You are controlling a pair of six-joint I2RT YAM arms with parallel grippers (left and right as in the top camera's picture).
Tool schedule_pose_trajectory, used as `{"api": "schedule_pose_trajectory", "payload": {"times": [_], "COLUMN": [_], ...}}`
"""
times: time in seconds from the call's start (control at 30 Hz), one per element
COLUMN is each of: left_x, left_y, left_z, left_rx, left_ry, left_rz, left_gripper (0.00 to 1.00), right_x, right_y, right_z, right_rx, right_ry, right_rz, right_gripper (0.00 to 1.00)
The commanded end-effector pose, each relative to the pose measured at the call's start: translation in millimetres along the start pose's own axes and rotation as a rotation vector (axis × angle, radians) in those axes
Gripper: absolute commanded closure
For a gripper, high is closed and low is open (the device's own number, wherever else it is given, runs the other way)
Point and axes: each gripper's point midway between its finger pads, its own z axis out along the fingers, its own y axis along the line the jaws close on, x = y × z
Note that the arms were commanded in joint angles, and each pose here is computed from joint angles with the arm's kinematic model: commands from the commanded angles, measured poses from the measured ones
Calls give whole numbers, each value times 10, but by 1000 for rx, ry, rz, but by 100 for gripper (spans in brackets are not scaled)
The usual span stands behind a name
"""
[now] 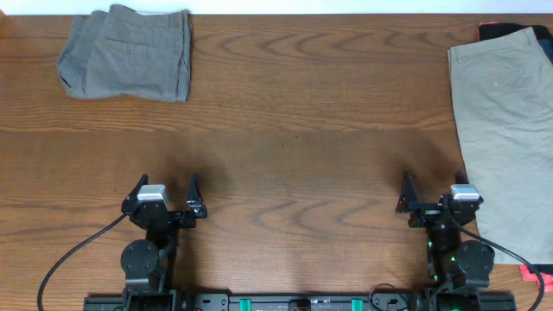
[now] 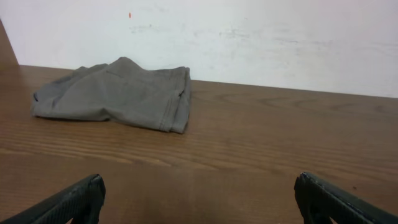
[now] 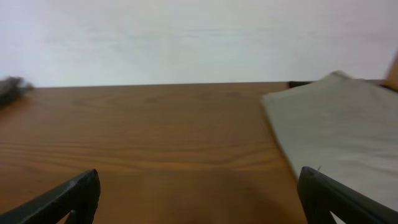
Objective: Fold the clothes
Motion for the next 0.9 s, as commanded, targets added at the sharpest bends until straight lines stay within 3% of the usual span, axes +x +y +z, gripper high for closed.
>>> {"api": "schedule_pose_trajectory", "payload": {"times": [0.0,0.1,0.2,0.57,0.87], "left_x": [150,150,150,150,150], "left_y": [-20,-20,-20,-20,-20], "left_z": [6,6,6,6,6], "left_rx": [16,16,16,16,16], "left_ry": [46,46,46,46,46], "left_rz": [17,17,17,17,17], "left_gripper": [2,2,2,2,3], "right_x": [-10,0,27,11,-540], "right_y": [286,700,938,1069,1123], "right_z": [-28,-155,-286,-380,-484], "right_rx": [-170,-413,-556,-641,-742], "right_ry": [14,106,197,250,-9], "right_rz": [187,457,581,657,497], "right_gripper": [1,1,1,1,1]}}
